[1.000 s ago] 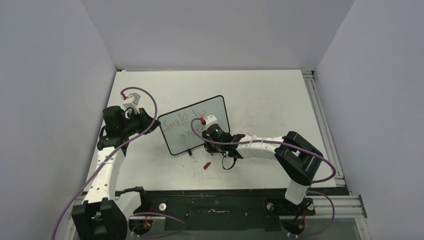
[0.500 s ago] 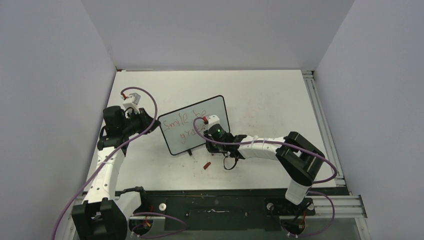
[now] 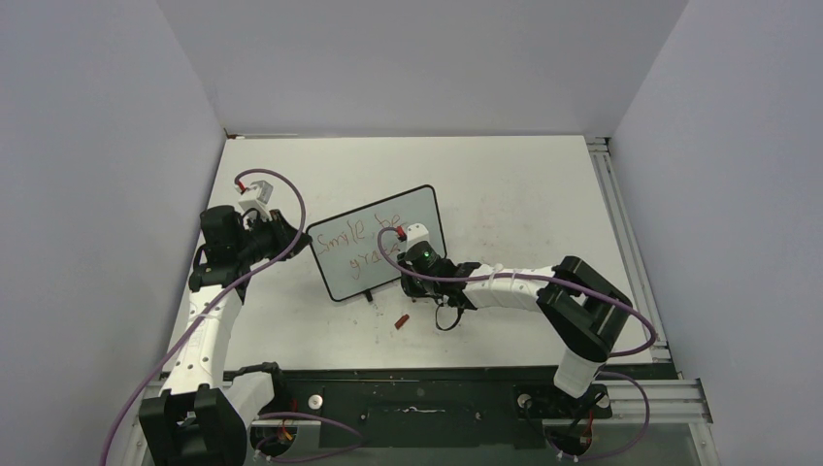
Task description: Write a sentence on the whiteboard
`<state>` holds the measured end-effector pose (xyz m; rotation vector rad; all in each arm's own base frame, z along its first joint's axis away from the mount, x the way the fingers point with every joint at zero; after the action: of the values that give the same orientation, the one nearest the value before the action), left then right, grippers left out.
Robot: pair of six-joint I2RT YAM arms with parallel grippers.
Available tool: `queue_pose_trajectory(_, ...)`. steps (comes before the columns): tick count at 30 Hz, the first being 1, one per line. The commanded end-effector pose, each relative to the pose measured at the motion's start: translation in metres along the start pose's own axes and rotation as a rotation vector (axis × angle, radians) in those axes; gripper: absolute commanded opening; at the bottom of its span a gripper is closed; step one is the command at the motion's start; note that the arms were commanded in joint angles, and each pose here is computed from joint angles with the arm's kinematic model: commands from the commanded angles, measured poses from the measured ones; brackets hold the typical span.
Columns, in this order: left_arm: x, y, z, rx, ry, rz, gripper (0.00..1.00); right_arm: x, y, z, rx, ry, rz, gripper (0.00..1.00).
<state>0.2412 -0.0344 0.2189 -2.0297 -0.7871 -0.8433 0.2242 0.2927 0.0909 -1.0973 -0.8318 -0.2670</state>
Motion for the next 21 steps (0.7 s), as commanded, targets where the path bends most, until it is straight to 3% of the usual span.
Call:
queue_pose_trajectory(1, 0.0, -0.001, -0.007, -0.035, 0.012, 0.011, 0.1, -0.002, -0.005, -0.014, -0.064, 0.015, 0.003, 0.05)
queue_pose_trajectory(11, 0.0, -0.001, -0.007, -0.034, 0.011, 0.012, 0.1, 0.004, -0.012, -0.013, -0.054, 0.016, -0.021, 0.05)
queue_pose_trajectory(21, 0.0, -0.002, -0.008, -0.035, 0.014, 0.008, 0.1, 0.023, -0.044, 0.002, 0.024, -0.024, -0.127, 0.05)
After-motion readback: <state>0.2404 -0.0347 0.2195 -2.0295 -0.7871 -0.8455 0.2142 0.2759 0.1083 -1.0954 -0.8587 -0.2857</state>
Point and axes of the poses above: each gripper's point midway between its finger pads, its own y axis out along the fingers, its own z axis along the line the jaws close on, x = y × z, the point moved 8 cm from there along -y, back along the fingers, and after that the axes turned 3 degrees about y, right-handed, at the moved point
